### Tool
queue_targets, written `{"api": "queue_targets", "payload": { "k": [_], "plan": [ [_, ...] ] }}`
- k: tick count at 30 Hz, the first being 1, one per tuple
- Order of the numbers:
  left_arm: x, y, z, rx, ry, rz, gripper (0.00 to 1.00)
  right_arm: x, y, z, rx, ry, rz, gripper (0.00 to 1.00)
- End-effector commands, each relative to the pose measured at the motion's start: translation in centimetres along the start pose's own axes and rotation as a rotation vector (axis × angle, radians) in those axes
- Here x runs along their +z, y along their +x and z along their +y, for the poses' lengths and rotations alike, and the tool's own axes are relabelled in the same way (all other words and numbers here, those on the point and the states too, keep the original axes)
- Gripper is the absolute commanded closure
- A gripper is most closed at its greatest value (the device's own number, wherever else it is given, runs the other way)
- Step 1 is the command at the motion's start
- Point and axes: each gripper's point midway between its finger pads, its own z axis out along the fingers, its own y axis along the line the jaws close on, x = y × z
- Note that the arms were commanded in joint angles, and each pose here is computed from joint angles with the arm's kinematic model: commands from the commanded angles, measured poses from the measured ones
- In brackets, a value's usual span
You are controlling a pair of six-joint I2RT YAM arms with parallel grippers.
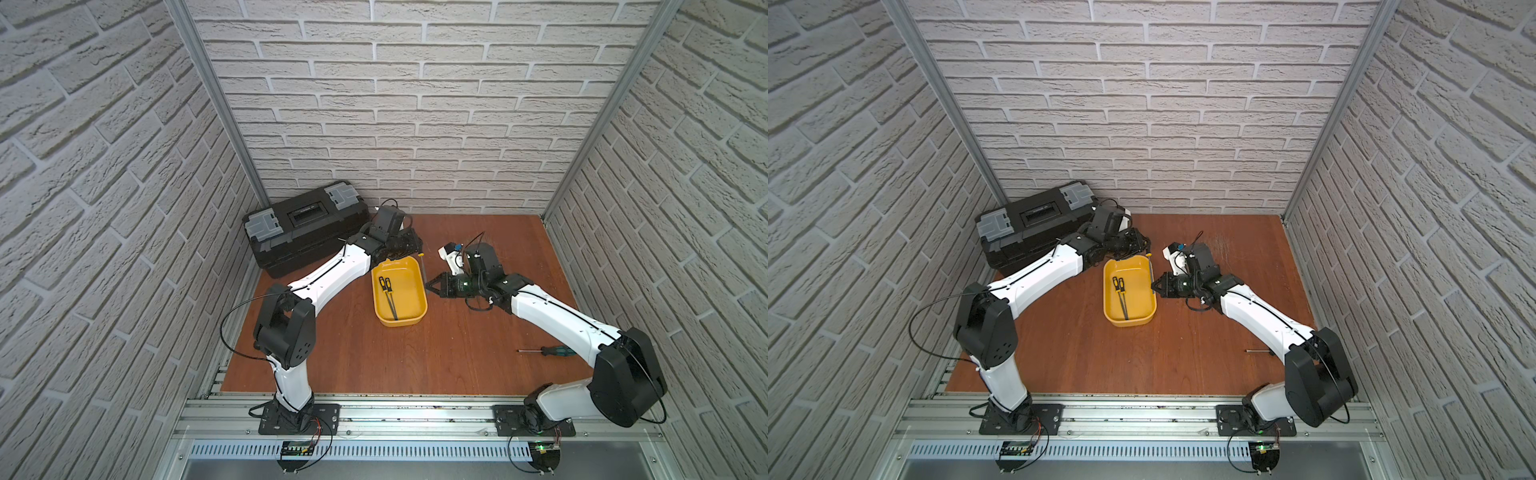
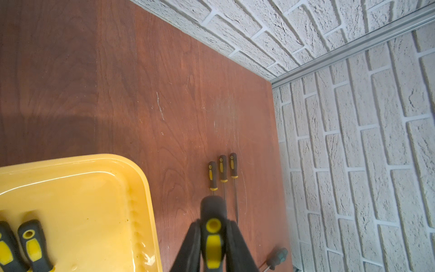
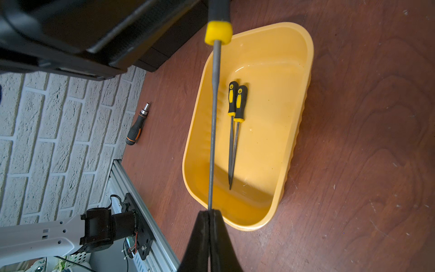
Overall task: Take the file tool out of the storage box
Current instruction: Pick up the file tool from the storage box.
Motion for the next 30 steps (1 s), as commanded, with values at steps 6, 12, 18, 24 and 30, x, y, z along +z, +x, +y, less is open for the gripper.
{"api": "queue_targets", "payload": {
  "k": [6,12,18,24,30],
  "plan": [
    [-1.5,-1.5,-1.9,0.019,0.07,-0.044,0.62,-0.6,-1.4,1.5,-0.062,-0.015,-0.034,0.97],
    [-1.9,-1.8,-2.0,0.042,0.064,-0.025,0.46,-1.4,-1.3,0.5,-0.086,0.058,-0.038,0.97],
    [-3.1,-2.1,-2.0,0.099,0.053,0.001,0.24,-2.3,-0.8,-1.6,-0.102,0.192,-0.024,0.97],
    [-4.3,-1.8,-1.9,0.179,0.028,0.04,0.03,-3.7,-0.1,-4.9,-0.091,0.386,-0.019,0.97],
    [-5.2,-0.7,-1.1,0.237,-0.002,0.093,0.02,-3.9,1.3,-8.1,-0.062,0.534,0.012,0.97]
  ]
}}
